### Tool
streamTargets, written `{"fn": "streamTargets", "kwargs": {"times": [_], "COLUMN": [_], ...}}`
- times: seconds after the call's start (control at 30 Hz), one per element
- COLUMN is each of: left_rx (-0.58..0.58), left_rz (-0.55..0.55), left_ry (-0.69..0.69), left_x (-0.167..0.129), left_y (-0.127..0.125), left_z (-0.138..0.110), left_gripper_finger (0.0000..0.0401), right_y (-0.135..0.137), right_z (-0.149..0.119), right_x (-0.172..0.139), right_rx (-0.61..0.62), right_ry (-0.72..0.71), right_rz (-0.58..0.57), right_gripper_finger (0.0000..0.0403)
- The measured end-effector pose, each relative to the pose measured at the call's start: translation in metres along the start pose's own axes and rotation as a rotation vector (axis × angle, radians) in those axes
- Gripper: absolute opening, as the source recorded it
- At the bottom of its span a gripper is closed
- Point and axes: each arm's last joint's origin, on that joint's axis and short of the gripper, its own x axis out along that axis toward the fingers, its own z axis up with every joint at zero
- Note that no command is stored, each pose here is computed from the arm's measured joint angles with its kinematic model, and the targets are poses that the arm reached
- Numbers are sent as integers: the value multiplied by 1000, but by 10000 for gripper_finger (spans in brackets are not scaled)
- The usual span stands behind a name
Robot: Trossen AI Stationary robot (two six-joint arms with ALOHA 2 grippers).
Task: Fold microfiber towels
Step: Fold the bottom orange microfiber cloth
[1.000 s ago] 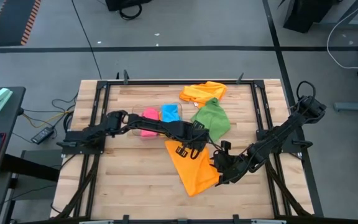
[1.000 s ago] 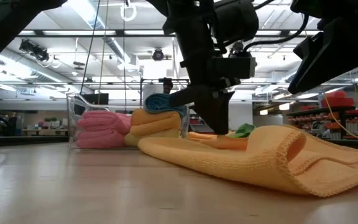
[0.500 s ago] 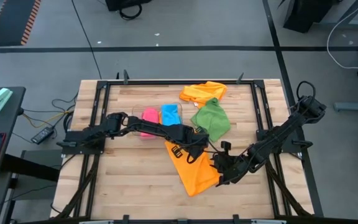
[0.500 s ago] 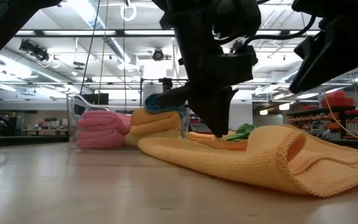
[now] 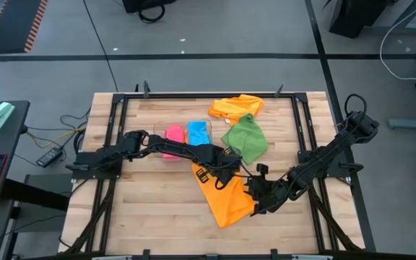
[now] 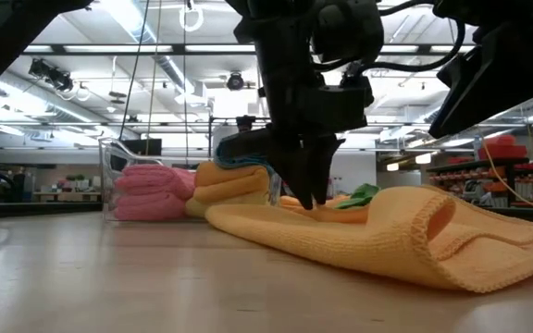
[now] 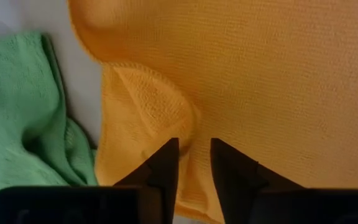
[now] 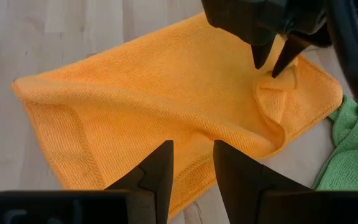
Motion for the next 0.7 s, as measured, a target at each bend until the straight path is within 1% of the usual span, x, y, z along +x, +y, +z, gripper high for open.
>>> {"fn": "streamTargets", "kwargs": {"times": [0.13, 0.23, 0.37, 0.43, 0.7], "left_rx": [84, 155, 247, 273, 322], "left_rz": [29, 59, 70, 70, 59], "left_ry": [-19, -37, -39, -36, -16], "left_x": [0, 0, 0, 2, 19], "left_y": [3, 6, 7, 8, 8], "left_z": [2, 4, 4, 3, 0], "left_gripper_finger": [119, 122, 112, 104, 78], "right_y": [0, 1, 3, 6, 17], "right_z": [0, 0, -1, -3, -10], "right_x": [0, 0, -2, -4, -12], "right_rx": [2, 4, 2, -9, -31], "right_ry": [-2, 3, 5, 5, 4], "right_rz": [2, 13, 26, 38, 80], "right_gripper_finger": [123, 123, 123, 123, 123]}}
